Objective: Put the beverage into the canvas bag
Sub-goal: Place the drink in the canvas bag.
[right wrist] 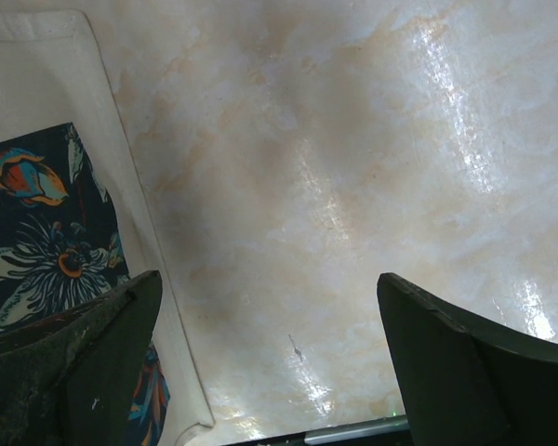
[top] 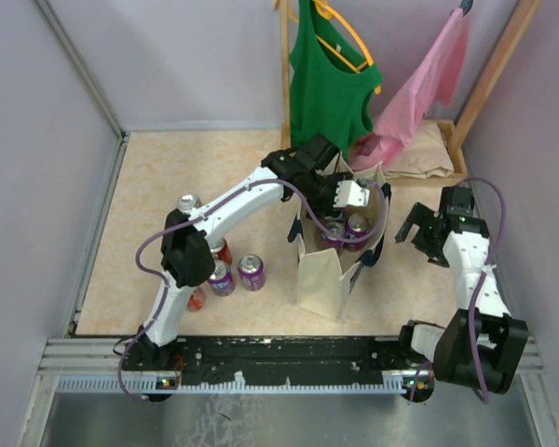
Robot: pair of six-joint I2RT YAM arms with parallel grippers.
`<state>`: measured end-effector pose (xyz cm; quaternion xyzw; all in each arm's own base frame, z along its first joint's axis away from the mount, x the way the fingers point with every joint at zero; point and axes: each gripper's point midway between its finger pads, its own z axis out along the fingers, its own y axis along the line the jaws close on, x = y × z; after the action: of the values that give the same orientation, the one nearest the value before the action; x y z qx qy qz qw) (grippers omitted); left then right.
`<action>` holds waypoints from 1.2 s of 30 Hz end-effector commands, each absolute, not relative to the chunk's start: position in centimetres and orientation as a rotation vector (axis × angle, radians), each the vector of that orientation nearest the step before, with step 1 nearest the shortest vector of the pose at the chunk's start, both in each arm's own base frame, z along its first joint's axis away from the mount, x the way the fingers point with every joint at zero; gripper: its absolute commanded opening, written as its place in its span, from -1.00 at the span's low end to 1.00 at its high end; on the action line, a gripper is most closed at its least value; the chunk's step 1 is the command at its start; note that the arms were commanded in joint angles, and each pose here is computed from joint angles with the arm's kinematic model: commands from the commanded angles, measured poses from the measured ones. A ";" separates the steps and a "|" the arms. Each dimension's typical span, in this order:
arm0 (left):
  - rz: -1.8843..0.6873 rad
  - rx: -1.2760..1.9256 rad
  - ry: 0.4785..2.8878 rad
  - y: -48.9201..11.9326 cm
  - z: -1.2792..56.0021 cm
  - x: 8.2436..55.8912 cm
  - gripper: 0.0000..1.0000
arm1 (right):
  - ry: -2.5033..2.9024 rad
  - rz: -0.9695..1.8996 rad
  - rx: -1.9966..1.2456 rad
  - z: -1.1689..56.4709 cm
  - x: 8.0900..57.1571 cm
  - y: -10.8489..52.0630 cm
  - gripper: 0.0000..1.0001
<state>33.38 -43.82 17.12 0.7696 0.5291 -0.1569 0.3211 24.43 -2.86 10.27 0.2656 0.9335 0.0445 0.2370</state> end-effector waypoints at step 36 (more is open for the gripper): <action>-0.374 2.047 1.279 -45.7 16.9 34.5 0.58 | 2.532 0.133 0.748 10.1 24.8 -3.5 0.98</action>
<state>34.30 -44.40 15.27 0.7845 0.5159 -0.1409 0.3140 24.18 -2.97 9.69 0.2723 0.9330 0.0493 0.2302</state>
